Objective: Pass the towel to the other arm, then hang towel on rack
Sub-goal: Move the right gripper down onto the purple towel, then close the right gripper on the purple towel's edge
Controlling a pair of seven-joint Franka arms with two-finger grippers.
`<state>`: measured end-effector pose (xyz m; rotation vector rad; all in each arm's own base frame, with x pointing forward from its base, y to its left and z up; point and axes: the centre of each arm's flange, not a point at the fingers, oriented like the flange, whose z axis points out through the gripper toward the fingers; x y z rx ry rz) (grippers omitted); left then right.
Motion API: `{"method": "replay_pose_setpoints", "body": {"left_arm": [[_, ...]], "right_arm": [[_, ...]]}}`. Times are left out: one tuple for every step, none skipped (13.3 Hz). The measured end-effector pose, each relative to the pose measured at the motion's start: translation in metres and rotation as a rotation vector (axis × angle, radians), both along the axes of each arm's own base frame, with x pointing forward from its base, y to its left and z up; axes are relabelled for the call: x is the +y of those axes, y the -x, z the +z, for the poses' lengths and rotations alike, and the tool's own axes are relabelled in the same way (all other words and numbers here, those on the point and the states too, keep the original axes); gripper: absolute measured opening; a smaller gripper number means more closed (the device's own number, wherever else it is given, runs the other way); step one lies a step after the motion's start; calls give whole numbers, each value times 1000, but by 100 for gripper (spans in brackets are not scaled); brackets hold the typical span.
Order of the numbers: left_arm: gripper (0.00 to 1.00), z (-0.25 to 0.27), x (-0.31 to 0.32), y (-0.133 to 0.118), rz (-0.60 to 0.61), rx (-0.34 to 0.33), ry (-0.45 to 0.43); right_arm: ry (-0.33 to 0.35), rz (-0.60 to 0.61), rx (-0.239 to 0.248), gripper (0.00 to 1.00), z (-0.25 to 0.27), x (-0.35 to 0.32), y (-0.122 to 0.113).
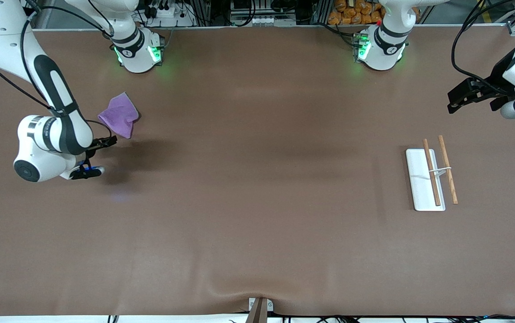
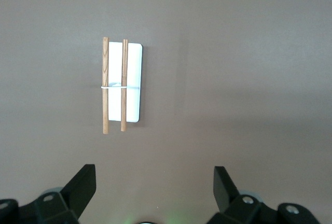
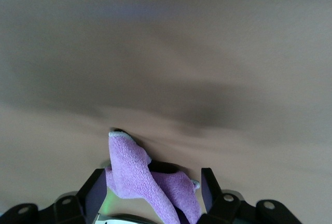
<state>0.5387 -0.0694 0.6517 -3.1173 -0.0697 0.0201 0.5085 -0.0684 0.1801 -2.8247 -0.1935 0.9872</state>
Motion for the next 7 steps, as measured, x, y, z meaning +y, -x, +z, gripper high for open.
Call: {"method": "replay_pose_setpoints", "body": {"left_arm": [[100, 0, 0, 0, 0, 0, 0], [100, 0, -1, 0, 0, 0, 0], [100, 0, -1, 0, -1, 0, 0], [100, 0, -1, 1, -1, 3, 0], [100, -1, -1, 1, -1, 10, -1], [100, -1, -1, 2, -1, 14, -2], [100, -1, -1, 2, -1, 16, -2]], "right_arm": [[-4, 3, 13, 81, -5, 2, 5], [-8, 6, 25, 80, -10, 3, 9], [-10, 8, 34, 73, -13, 4, 12], [-12, 9, 41, 73, -16, 5, 16], [-13, 11, 46, 71, -17, 6, 18], [-15, 11, 52, 71, -19, 7, 20], [-16, 11, 56, 71, -21, 7, 23]]}}
